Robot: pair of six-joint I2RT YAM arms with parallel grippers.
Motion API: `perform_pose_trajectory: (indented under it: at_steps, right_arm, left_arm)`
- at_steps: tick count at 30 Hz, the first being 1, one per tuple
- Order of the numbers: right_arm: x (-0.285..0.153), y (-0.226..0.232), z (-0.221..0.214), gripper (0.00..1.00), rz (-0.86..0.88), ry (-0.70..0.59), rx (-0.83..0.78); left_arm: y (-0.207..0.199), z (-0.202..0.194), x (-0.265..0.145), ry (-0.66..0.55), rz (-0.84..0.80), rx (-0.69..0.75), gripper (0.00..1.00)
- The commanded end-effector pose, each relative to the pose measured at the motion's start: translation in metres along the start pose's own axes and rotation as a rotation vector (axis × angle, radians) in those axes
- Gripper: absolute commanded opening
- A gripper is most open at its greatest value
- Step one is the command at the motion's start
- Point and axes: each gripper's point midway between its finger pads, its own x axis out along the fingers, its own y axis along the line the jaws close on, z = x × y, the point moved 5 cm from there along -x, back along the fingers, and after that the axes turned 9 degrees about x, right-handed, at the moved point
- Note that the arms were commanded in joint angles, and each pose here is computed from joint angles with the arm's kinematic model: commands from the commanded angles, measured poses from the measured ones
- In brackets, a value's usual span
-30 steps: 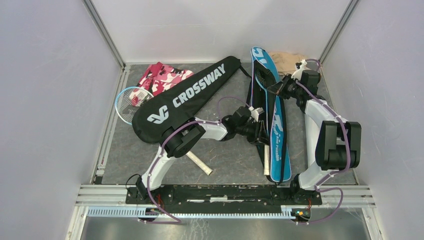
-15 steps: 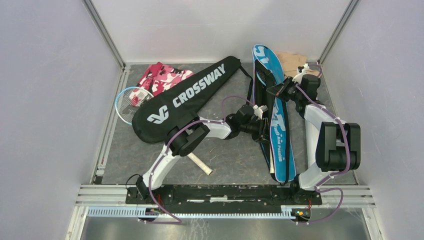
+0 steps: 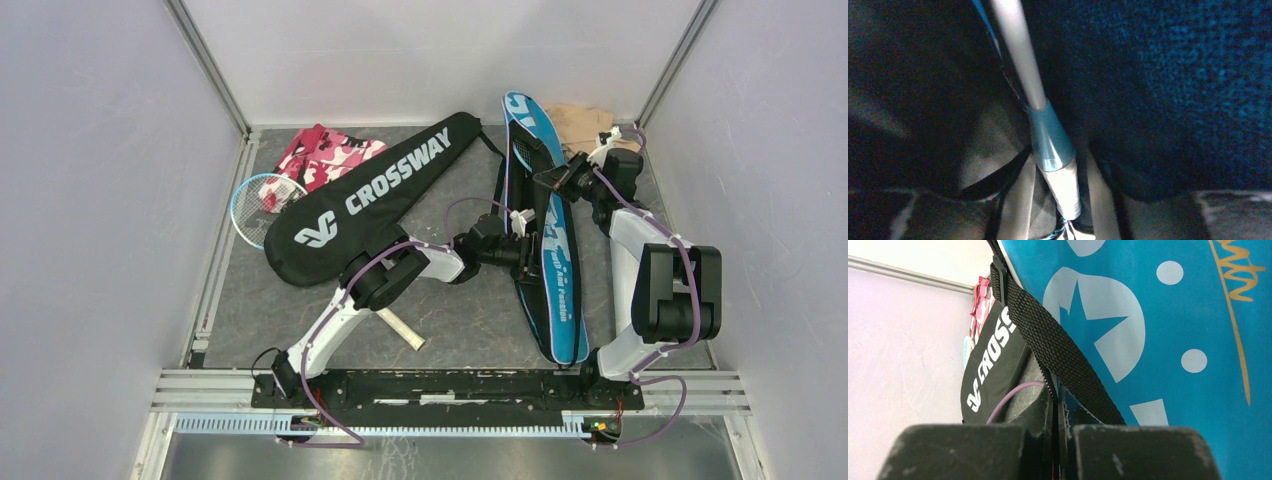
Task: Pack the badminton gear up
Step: Place the racket in the racket bag.
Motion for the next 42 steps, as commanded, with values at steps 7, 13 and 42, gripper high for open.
perform_pose_trajectory:
  at_steps: [7, 13, 42]
  right_arm:
    - [-0.009, 0.026, 0.017, 0.00, 0.097, -0.016, -0.069]
    - [-0.011, 0.027, 0.031, 0.00, 0.075, -0.027, -0.137]
    - [-0.012, 0.017, 0.032, 0.00, -0.003, 0.013, -0.274]
  left_arm:
    - [-0.026, 0.013, -0.010, 0.024, -0.044, 0.138, 0.66]
    - [-0.022, 0.010, -0.042, 0.109, 0.089, 0.247, 0.74]
    - [-0.059, 0.036, -0.193, 0.279, 0.235, 0.549, 0.97]
